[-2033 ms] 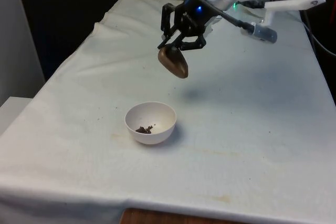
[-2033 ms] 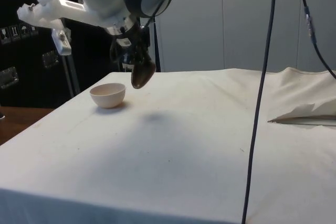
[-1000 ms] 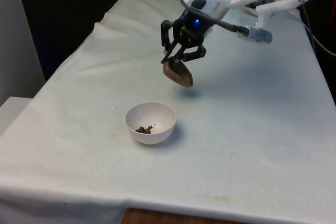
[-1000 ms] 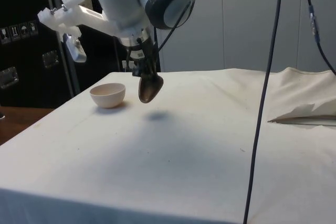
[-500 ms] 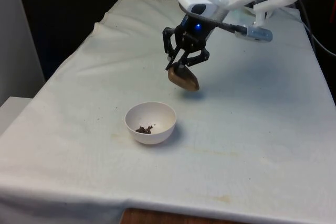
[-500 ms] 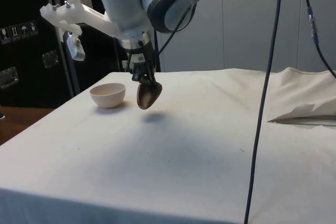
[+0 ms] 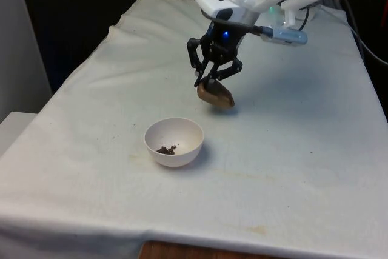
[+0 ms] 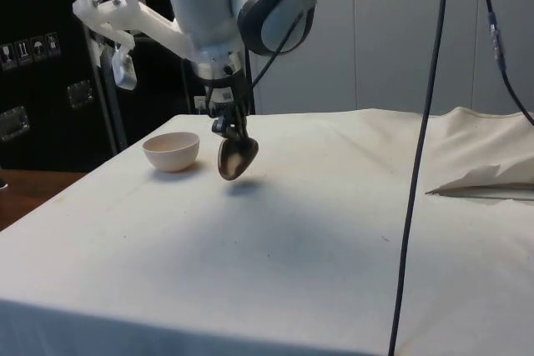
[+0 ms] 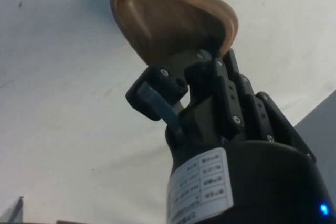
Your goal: Pour the coffee beans from the cup into the bowl.
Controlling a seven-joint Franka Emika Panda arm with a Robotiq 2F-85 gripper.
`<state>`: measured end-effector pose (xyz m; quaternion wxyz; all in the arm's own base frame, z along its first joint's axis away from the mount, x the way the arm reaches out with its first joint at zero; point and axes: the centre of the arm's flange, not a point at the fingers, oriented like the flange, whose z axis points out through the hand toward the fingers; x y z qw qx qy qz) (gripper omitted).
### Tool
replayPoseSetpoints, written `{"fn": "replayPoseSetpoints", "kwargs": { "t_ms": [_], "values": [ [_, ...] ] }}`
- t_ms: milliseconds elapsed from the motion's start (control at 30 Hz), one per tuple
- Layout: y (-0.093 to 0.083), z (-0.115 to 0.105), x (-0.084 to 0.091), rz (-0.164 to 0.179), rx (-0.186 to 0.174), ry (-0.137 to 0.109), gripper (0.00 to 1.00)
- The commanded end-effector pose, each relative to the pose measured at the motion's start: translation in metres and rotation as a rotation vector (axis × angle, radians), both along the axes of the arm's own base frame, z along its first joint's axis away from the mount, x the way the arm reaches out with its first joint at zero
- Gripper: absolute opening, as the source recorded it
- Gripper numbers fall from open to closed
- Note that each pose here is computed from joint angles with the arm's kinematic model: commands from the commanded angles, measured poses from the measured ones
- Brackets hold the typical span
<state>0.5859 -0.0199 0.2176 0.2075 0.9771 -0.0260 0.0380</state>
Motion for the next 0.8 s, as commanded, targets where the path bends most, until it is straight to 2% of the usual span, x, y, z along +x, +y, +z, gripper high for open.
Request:
{"fn": "replayPoseSetpoints", "kwargs": {
  "t_ms": [0, 33, 67, 100, 267, 300, 333, 600, 633, 667, 767],
  "values": [
    [-0.002, -0.001, -0.001, 0.006, 0.024, -0.002, 0.02],
    [-0.001, 0.000, 0.000, 0.000, 0.005, 0.001, 0.02],
    [-0.003, 0.000, 0.000, -0.001, 0.010, 0.000, 0.02],
    [-0.005, -0.002, -0.002, 0.004, 0.041, 0.000, 0.02],
    [-0.013, -0.004, -0.003, -0.002, 0.072, 0.006, 0.02],
    [-0.013, -0.002, -0.002, -0.007, 0.054, 0.009, 0.02],
    [-0.015, -0.003, -0.002, -0.004, 0.077, 0.005, 0.02],
    [-0.025, -0.005, -0.003, -0.008, 0.125, 0.014, 0.02],
    [-0.025, -0.003, -0.002, -0.015, 0.104, 0.020, 0.02],
    [-0.027, -0.005, -0.003, -0.009, 0.131, 0.015, 0.02],
    [-0.030, -0.006, -0.004, -0.009, 0.148, 0.019, 0.02]
  ]
}}
